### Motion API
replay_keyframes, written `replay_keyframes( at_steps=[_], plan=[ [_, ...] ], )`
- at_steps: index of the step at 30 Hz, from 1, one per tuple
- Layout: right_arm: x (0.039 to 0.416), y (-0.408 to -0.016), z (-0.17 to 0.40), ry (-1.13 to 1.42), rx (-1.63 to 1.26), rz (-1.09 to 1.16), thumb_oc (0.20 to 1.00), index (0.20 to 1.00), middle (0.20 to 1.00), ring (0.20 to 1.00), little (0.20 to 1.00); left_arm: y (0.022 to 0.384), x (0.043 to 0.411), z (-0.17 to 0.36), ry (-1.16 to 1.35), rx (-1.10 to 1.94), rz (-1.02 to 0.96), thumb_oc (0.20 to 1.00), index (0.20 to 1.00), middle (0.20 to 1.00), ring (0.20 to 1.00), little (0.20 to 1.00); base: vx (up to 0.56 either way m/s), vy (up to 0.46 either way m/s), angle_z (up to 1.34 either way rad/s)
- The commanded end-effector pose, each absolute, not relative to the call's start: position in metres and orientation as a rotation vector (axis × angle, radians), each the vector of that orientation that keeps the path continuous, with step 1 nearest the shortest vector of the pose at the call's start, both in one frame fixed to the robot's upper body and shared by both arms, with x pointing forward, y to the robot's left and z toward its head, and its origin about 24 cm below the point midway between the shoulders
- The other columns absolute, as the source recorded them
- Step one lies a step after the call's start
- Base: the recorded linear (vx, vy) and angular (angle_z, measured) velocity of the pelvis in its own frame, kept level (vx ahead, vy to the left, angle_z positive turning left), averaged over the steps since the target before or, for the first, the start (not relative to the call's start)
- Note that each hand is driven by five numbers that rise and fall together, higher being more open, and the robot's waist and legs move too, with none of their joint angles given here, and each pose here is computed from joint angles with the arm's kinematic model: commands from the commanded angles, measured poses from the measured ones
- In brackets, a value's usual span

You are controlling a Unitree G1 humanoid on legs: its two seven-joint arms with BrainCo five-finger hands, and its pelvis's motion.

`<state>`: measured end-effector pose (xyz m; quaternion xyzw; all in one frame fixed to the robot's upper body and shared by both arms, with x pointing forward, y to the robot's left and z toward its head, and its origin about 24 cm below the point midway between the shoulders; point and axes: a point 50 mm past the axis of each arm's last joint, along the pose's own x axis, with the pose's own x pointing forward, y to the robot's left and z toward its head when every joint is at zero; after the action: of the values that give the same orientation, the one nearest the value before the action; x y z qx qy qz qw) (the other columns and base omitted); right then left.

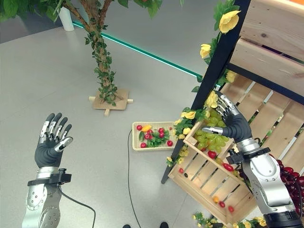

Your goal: Pick up the fruits from the basket on one side to the basket on the other side

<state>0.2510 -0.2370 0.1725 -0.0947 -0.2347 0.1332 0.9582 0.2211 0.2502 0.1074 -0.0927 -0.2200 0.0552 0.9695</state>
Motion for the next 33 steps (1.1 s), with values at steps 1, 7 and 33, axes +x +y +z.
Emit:
replay_keyframes(
  at_steps=[1,7,33],
  plan=[
    [0.245,-0.179,0.194,-0.643,-0.126,0.571,1.0,1.0,1.0,1.0,1.0,0.244,0.218,0.13,-0.558,-0.075,0.046,1.0,1.0,1.0,1.0,1.0,0.02,0.014,0.04],
    [0.243,-0.159,0.193,-0.668,-0.021,0.628,1.0,1.0,1.0,1.0,1.0,0.238,0.22,0.127,-0.546,-0.089,0.044,1.0,1.0,1.0,1.0,1.0,0.03,0.0,0.09],
    [0.24,-0.181,0.148,-0.638,0.662,0.317,1.0,1.0,1.0,1.0,1.0,0.244,0.218,0.121,-0.533,-0.146,0.128,1.0,1.0,1.0,1.0,1.0,-0.02,0.005,0.01]
  ],
)
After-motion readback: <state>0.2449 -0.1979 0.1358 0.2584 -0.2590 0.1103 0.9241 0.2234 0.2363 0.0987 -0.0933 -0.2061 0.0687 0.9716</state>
